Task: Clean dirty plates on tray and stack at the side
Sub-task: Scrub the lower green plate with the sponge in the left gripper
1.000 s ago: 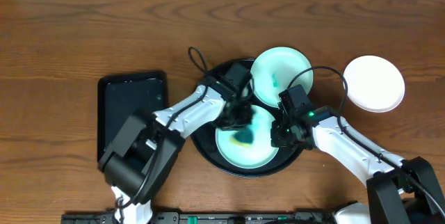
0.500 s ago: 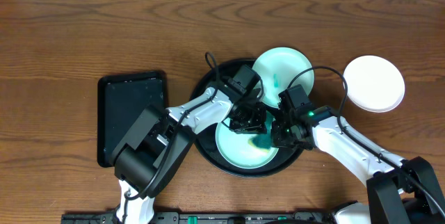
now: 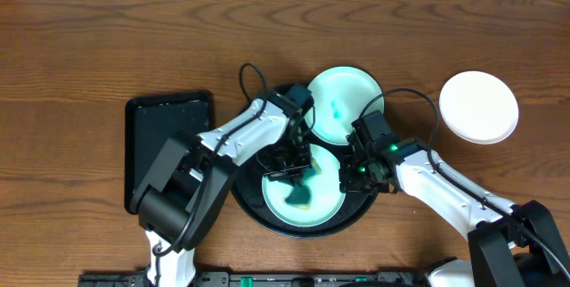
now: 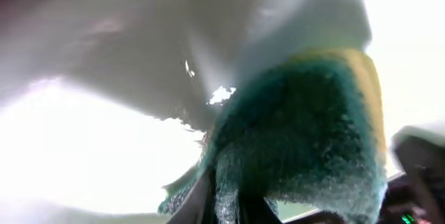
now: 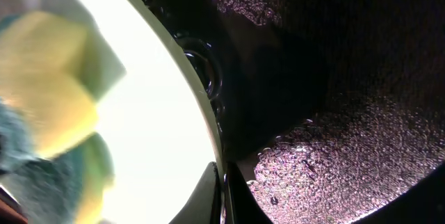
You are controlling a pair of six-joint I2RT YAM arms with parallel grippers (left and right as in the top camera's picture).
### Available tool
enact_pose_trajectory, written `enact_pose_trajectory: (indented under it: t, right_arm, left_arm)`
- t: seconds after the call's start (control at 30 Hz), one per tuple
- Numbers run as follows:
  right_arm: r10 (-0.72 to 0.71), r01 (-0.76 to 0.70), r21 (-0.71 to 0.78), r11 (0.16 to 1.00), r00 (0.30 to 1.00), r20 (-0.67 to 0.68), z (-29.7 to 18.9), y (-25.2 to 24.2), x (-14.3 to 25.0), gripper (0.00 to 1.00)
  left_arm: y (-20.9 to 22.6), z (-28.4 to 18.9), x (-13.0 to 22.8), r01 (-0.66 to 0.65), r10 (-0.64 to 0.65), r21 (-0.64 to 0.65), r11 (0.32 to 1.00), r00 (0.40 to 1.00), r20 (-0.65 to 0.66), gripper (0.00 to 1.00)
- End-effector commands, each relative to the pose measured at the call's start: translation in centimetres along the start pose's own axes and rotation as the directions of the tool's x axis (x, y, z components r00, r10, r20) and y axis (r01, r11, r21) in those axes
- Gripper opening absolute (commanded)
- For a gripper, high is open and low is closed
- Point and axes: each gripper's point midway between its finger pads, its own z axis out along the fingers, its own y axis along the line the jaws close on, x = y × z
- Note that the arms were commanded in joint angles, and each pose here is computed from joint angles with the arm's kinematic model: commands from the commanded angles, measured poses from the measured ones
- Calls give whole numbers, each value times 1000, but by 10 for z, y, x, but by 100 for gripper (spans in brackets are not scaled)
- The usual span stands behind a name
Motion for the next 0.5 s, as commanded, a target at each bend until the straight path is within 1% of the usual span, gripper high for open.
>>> enact_pose_trajectory:
  t: [0.0,0.2,0.3,0.37,0.4,0.43,0.47]
  right_arm:
    - [-4,0,89,996,999,37,-2,-17,-7,2]
    - [-3,0,90,996,999,35,-2,-17,-6,2]
    - [-2,-1,92,996,1000,31,-2,-17,-5,1]
    - [-2,-1,93,996,1000,30,-2,-17,-5,2]
    - [-2,-1,93,996,1000,30,-2,-17,-5,1]
    - [-2,-1,92,996,1000,30,-2,-17,-5,2]
    - [-2,-1,92,996,1000,30,-2,-17,-5,2]
  left_arm:
    - [100,-2,-38,189,-109,-406,894,971,212,7]
    - [129,-23,-57,290,-122,-489,823,930,347,7]
    - [131,-27,-67,315,-110,-491,812,910,400,7]
    - [124,-26,-74,312,-104,-464,829,902,419,7]
    - [116,-22,-76,286,-94,-440,851,908,409,7]
    - [106,-16,-76,240,-72,-412,879,921,383,7]
    - [81,-4,-74,124,-14,-333,935,949,315,7]
